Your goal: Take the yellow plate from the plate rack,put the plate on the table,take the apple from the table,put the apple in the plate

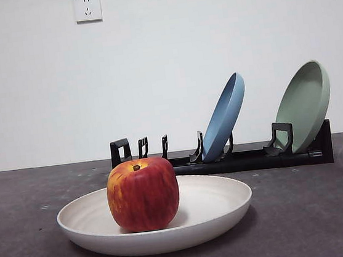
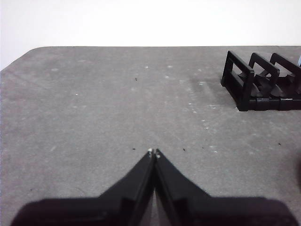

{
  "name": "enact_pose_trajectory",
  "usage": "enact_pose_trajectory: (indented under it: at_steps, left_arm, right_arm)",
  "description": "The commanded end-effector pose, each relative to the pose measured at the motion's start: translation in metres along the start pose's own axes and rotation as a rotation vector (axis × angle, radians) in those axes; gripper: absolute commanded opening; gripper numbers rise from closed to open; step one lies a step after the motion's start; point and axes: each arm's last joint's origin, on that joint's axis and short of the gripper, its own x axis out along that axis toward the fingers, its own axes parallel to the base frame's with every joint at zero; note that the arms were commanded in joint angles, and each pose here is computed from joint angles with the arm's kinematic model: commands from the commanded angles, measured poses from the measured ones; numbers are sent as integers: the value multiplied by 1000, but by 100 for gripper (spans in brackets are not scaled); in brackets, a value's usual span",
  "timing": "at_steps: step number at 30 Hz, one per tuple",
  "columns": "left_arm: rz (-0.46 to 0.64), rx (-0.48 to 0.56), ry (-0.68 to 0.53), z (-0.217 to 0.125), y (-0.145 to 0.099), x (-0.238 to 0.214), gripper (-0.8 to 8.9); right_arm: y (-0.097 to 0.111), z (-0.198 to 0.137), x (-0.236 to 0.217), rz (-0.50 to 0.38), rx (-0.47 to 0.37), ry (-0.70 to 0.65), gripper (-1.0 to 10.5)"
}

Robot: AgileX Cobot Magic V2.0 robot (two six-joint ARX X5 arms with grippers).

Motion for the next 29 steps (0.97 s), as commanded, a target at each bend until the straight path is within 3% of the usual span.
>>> enact_pose_trajectory:
  at_steps: [1,14,18,20,24,29]
  left_arm:
    - [4,-11,7,-4,1,1,-3]
    - [4,-11,7,-4,1,1,-3]
    - [4,-11,7,-4,1,1,-3]
    - [4,-11,7,-4,1,1,-3]
    - [4,-11,7,-4,1,1,-3]
    - [4,-11,7,-4,1,1,-3]
  right_arm:
    - [0,0,0,-3,6,-7,1]
    - [-1,-1,-2,-7,11,-16,1]
    - [-7,-1,-13,-54,-40,-149,1]
    - [-12,1,-22,-105,-5,-292,1]
    - [-24,-4,-38,-289,113,-551,1]
    - [-38,-26,-32,-546,206,-693,1]
